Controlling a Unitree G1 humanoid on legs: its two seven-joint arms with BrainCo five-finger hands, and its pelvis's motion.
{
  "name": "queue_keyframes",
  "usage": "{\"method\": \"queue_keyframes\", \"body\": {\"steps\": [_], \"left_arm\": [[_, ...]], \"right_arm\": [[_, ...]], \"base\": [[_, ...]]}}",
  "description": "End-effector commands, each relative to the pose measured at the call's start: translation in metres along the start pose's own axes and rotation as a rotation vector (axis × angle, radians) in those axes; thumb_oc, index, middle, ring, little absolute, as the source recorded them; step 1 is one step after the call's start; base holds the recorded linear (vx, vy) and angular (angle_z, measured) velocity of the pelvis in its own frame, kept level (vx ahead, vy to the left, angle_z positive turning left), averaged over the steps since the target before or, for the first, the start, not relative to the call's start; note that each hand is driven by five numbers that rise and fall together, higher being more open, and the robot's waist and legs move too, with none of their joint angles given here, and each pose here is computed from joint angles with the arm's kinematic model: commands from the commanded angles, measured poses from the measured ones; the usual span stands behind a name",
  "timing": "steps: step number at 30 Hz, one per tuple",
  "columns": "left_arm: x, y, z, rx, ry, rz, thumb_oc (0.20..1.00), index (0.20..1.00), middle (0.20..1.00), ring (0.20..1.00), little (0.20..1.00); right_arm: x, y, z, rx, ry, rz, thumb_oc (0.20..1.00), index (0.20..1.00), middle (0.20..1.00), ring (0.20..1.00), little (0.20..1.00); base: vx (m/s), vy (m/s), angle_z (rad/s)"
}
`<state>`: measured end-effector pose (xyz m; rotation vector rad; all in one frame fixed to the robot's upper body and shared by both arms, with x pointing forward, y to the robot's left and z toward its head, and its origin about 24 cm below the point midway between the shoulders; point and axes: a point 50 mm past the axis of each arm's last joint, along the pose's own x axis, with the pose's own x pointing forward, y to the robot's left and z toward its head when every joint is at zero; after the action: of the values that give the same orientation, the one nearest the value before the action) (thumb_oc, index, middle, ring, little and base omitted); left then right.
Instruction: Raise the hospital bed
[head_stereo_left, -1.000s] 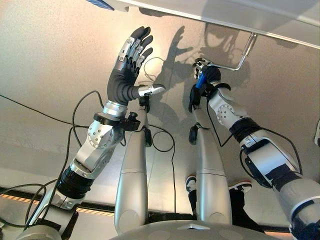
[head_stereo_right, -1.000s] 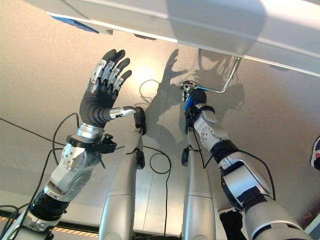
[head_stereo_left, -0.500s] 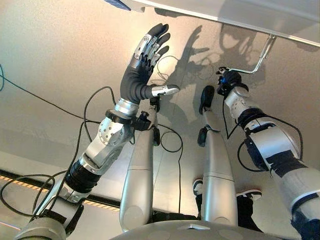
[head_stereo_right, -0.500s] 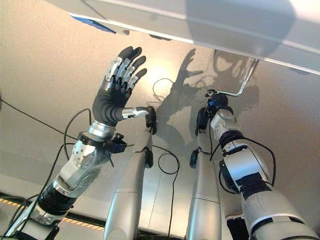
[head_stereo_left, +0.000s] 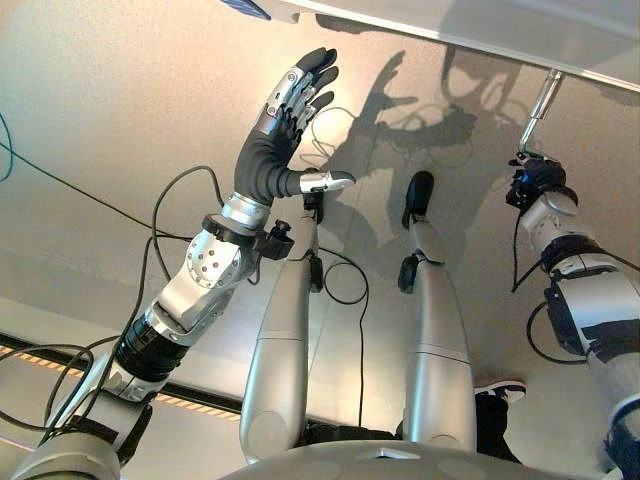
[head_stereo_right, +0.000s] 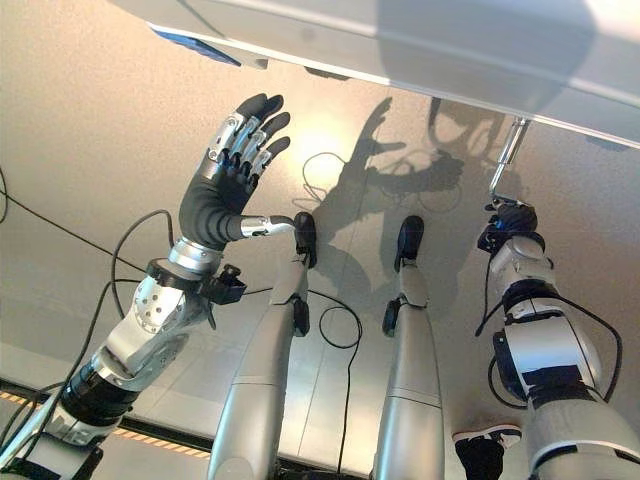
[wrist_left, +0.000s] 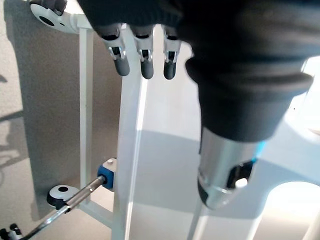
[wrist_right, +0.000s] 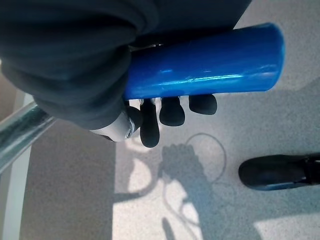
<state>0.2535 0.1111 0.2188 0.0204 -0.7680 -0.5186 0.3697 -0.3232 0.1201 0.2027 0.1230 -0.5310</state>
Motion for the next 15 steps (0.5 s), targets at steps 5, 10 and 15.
{"method": "queue_keyframes", "body": {"steps": [5, 10, 15], "left_arm": [[-0.006, -0.001, 0.03, 0.025, -0.157, -0.008, 1.0, 1.0, 1.0, 1.0, 1.0], [-0.011, 0.007, 0.034, 0.053, -0.166, 0.022, 1.0, 1.0, 1.0, 1.0, 1.0], [-0.024, 0.021, 0.044, 0.131, -0.18, 0.089, 1.0, 1.0, 1.0, 1.0, 1.0]], "right_arm": [[-0.033, -0.156, -0.035, 0.003, 0.117, -0.476, 0.2, 0.2, 0.2, 0.2, 0.2], [-0.034, -0.163, -0.015, -0.004, -0.007, -0.423, 0.2, 0.2, 0.2, 0.2, 0.2], [-0.067, -0.094, 0.026, 0.055, -0.421, 0.068, 0.2, 0.2, 0.2, 0.2, 0.2]], "base": [[0.0, -0.017, 0.04], [0.0, 0.0, 0.0], [-0.01, -0.004, -0.04]]}}
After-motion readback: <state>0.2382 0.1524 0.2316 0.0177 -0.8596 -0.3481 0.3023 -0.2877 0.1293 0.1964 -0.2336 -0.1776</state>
